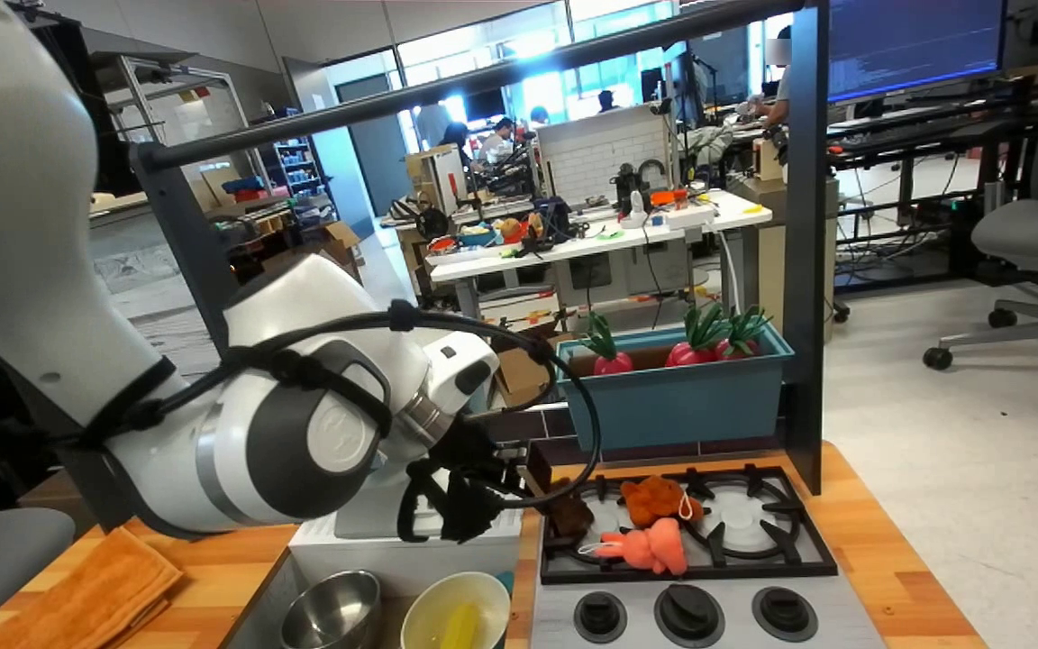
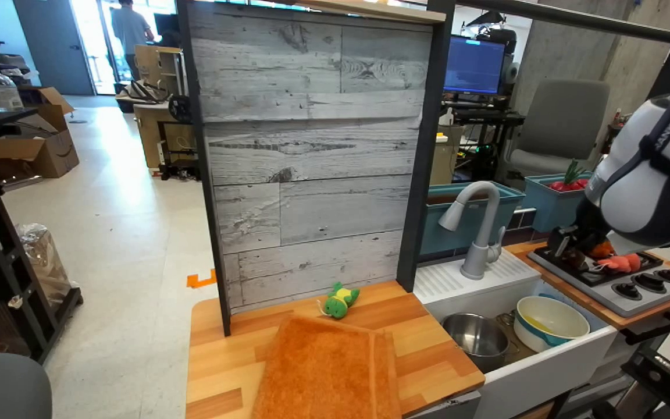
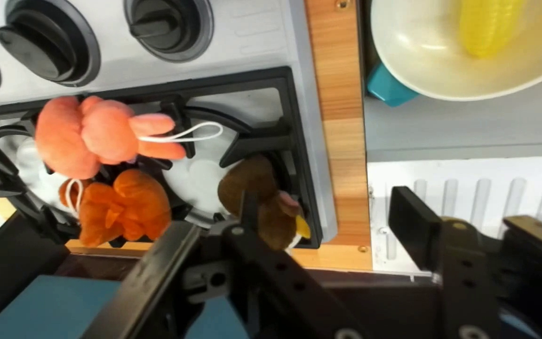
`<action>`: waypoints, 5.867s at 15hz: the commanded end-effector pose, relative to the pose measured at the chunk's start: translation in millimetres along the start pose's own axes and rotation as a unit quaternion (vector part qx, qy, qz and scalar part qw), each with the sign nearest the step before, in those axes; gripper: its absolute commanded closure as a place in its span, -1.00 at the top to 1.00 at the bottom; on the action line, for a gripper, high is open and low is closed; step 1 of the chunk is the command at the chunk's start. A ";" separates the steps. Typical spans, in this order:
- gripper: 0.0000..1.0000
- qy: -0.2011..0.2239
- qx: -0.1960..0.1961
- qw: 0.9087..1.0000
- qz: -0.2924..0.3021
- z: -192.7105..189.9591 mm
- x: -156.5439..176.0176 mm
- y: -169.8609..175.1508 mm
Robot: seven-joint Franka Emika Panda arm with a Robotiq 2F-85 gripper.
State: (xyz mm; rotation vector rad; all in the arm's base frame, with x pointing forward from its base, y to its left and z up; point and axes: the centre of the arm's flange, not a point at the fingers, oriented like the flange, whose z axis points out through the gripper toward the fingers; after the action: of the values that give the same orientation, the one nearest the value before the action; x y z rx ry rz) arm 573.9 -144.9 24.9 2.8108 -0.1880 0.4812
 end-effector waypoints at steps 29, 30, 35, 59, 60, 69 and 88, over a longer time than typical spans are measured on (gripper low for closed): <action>-0.97 0.051 -0.020 0.997 0.045 43.9 14.8 11.6; -1.00 0.051 -0.017 0.998 0.045 39.5 13.4 12.8; -0.94 0.104 0.042 0.994 -0.011 -36.3 -11.0 31.8; -0.32 -0.067 0.156 0.975 -0.142 -42.1 -33.5 -68.1; -0.22 -0.067 0.156 0.975 -0.142 -41.9 -33.7 -68.4; 1.00 -0.033 0.079 0.981 -0.172 -70.0 -23.4 0.2; 1.00 -0.094 -0.051 0.987 0.123 46.7 5.0 103.9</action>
State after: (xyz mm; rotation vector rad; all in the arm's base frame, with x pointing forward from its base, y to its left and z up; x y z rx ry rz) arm 555.1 -252.8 24.6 2.7883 -0.4873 0.2407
